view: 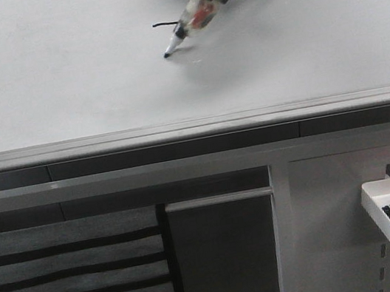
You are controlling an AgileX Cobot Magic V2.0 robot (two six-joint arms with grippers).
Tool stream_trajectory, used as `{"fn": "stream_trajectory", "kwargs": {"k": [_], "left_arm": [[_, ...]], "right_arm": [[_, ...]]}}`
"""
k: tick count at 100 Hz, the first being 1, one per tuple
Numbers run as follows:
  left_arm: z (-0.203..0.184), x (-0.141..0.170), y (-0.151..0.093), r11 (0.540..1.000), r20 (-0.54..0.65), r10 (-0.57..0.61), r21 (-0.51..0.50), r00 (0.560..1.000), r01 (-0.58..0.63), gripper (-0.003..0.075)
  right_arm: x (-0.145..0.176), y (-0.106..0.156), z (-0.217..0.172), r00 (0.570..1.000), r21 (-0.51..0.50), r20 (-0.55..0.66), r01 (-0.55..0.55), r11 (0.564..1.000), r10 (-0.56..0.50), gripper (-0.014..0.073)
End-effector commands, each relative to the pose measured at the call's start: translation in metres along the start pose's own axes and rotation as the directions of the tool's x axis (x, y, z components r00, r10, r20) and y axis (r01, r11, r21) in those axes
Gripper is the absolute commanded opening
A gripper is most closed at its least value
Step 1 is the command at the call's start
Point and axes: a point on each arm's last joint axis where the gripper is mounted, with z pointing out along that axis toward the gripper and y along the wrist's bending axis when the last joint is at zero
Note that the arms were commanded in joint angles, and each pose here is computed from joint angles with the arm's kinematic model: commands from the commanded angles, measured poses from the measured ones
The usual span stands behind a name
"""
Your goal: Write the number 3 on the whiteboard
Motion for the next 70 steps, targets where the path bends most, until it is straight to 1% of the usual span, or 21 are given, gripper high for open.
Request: {"fn": "stream_trajectory", "kwargs": {"k": [1, 12, 23, 30, 41, 46, 53, 58, 62, 67, 70], "left_arm": [[-0.005, -0.014, 0.003, 0.999, 0.088, -0.016, -0.031, 0.996, 0.019, 0.0388], [-0.005, -0.014, 0.003, 0.999, 0.084, -0.004, -0.037, 0.996, 0.007, 0.0388], [-0.005, -0.014, 0.003, 0.999, 0.084, -0.002, -0.038, 0.996, 0.005, 0.0388], [-0.005, -0.014, 0.003, 0.999, 0.084, -0.002, -0.038, 0.996, 0.005, 0.0388], [-0.005, -0.014, 0.003, 0.999, 0.084, -0.002, -0.038, 0.996, 0.005, 0.0388], [-0.005, -0.014, 0.003, 0.999, 0.084, -0.002, -0.038, 0.996, 0.005, 0.0388], [-0.005, -0.014, 0.003, 0.999, 0.084, 0.000, -0.038, 0.996, 0.004, 0.0388], [-0.005, -0.014, 0.003, 0.999, 0.083, 0.005, -0.040, 0.997, -0.002, 0.0388], [-0.005, -0.014, 0.003, 0.999, 0.083, 0.005, -0.041, 0.997, -0.002, 0.0388], [-0.005, -0.013, 0.003, 0.999, 0.079, 0.013, -0.039, 0.997, -0.010, 0.0388], [-0.005, -0.013, 0.003, 0.999, 0.076, 0.013, -0.037, 0.997, -0.010, 0.0388]], "right_arm": [[-0.014, 0.001, -0.019, 0.988, 0.078, 0.154, 0.001, 0.997, -0.013, -0.0020], [-0.004, -0.003, -0.031, 0.995, 0.097, 0.103, -0.004, 0.995, -0.006, -0.0020], [0.013, 0.003, -0.034, 0.998, 0.079, 0.061, -0.006, 0.997, 0.001, -0.0020], [0.019, 0.012, -0.021, 0.997, 0.063, 0.075, 0.011, 0.998, -0.015, -0.0020], [0.013, 0.022, 0.008, 0.989, 0.082, 0.146, 0.025, 0.996, -0.037, -0.0020], [0.010, 0.023, 0.015, 0.986, 0.083, 0.162, 0.026, 0.996, -0.039, -0.0020], [0.006, 0.024, 0.013, 0.983, 0.078, 0.177, 0.028, 0.997, -0.041, -0.0020], [0.006, 0.029, 0.005, 0.984, 0.059, 0.168, 0.043, 0.997, -0.052, -0.0020], [0.008, 0.038, -0.007, 0.981, 0.034, 0.169, 0.091, 0.995, -0.095, -0.0020], [0.014, 0.052, -0.023, 0.971, -0.015, 0.198, 0.142, 0.990, -0.136, -0.0020], [0.021, 0.063, -0.031, 0.962, -0.070, 0.226, 0.173, 0.982, -0.154, -0.0020]]}}
